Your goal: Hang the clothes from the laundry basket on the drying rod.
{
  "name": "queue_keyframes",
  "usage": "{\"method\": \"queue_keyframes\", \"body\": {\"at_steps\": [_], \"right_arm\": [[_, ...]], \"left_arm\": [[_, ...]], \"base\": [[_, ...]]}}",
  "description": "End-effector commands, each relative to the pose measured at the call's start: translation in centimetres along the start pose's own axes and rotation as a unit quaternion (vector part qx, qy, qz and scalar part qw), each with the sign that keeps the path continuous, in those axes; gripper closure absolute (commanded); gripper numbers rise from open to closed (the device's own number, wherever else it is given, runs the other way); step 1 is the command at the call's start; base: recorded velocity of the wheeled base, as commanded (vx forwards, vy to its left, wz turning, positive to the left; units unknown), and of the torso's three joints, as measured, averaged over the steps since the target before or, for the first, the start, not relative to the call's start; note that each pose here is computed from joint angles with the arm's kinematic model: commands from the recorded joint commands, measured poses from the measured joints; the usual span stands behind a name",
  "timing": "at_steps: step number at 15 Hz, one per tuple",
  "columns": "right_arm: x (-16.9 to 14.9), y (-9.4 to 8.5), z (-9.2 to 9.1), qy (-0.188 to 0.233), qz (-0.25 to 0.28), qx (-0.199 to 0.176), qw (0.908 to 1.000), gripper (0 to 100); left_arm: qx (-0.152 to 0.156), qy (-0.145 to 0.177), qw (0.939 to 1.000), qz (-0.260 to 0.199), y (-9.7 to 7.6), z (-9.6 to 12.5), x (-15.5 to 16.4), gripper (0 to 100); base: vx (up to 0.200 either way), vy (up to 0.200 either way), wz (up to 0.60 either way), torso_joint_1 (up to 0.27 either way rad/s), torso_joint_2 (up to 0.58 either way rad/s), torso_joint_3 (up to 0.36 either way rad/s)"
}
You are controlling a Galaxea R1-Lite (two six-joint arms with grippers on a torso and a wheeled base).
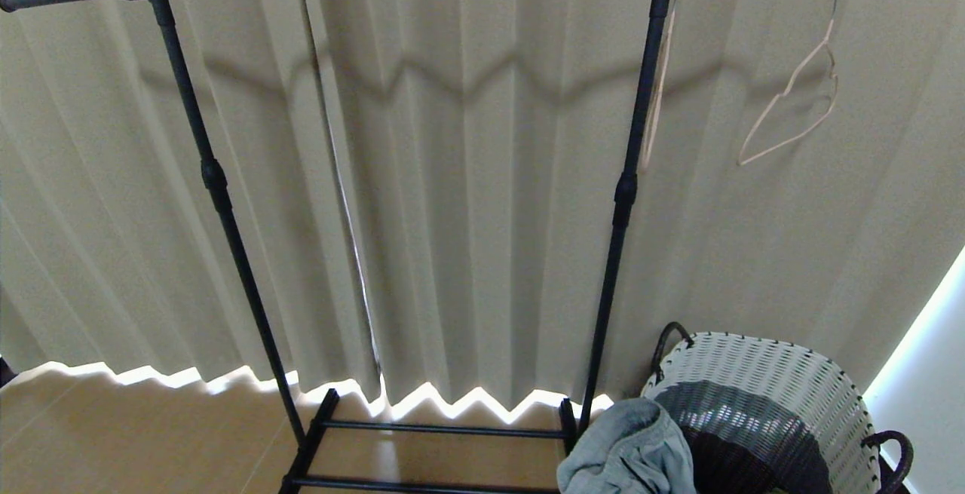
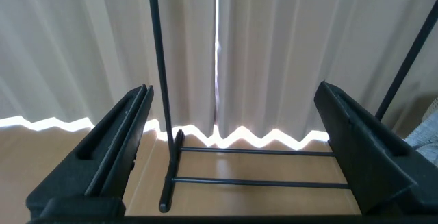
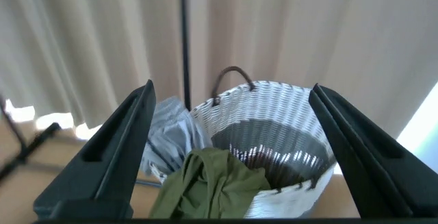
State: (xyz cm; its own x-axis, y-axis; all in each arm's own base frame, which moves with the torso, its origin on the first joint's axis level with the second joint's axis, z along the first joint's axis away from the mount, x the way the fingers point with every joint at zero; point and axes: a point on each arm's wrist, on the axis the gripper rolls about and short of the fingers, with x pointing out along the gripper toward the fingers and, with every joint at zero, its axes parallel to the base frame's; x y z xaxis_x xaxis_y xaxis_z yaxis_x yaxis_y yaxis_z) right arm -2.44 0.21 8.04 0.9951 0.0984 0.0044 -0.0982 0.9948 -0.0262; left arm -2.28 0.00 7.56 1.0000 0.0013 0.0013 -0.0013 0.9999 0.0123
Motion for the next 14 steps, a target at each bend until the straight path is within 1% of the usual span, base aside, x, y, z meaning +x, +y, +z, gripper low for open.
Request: {"method": "queue_keyframes", "body": {"at_steps": [1,2,3,4,6,7,8,9,10,11,13,14], "right_arm": [[1.0,-0.2,2.0,0.047,0.036,-0.053,0.9968,0],[2.1,-0.3,2.7,0.09,0.054,-0.084,0.9909,0],[3.3,-0.3,3.1,0.133,0.065,-0.106,0.9833,0],[5.4,-0.3,3.0,0.21,0.081,-0.125,0.9662,0],[7.6,-0.4,2.5,0.294,0.102,-0.153,0.9378,0],[8.4,-0.5,2.1,0.333,0.105,-0.166,0.9224,0],[8.7,-0.5,1.9,0.35,0.102,-0.176,0.9145,0],[9.7,-0.7,1.2,0.396,0.092,-0.21,0.8891,0],[10.0,-0.8,1.0,0.41,0.09,-0.221,0.8802,0],[11.1,-0.8,0.6,0.431,0.096,-0.241,0.8641,0],[12.3,-0.8,-0.3,0.457,0.113,-0.252,0.8452,0],[12.8,-0.8,-0.7,0.468,0.127,-0.263,0.8339,0]], "left_arm": [[0.0,0.0,1.0,0.0,0.0,0.0,0.0,0],[0.0,0.001,1.0,0.0,0.0,0.0,0.0,0],[0.001,0.0,1.0,-0.001,0.0,0.0,0.0,0],[0.0,0.0,1.0,-0.001,0.0,0.0,0.0,0],[0.0,0.0,1.0,-0.001,0.0,0.0,0.0,0],[0.001,0.0,1.0,-0.001,0.0,0.0,0.0,0],[0.001,0.0,1.0,-0.001,0.0,0.0,0.0,0],[0.001,0.0,1.0,-0.001,0.0,0.0,0.0,0],[0.001,0.0,1.0,-0.001,0.0,0.0,0.0,0],[0.001,0.0,1.0,-0.001,0.0,0.0,0.0,0],[0.001,0.0,1.0,0.0,0.0,0.0,0.0,0],[0.001,0.0,1.0,0.0,0.0,0.0,0.0,0]], "base": [[0.0,0.0,0.0,0.0,0.0,0.0],[0.0,0.0,0.0,0.0,0.0,0.0],[0.0,0.0,0.0,0.0,0.0,0.0],[0.0,0.0,0.0,0.0,0.0,0.0],[0.0,0.0,0.0,0.0,0.0,0.0],[0.0,0.0,0.0,0.0,0.0,0.0],[0.0,0.0,0.0,0.0,0.0,0.0],[0.0,0.0,0.0,0.0,0.0,0.0],[0.0,0.0,0.0,0.0,0.0,0.0],[0.0,0.0,0.0,0.0,0.0,0.0],[0.0,0.0,0.0,0.0,0.0,0.0],[0.0,0.0,0.0,0.0,0.0,0.0]]}}
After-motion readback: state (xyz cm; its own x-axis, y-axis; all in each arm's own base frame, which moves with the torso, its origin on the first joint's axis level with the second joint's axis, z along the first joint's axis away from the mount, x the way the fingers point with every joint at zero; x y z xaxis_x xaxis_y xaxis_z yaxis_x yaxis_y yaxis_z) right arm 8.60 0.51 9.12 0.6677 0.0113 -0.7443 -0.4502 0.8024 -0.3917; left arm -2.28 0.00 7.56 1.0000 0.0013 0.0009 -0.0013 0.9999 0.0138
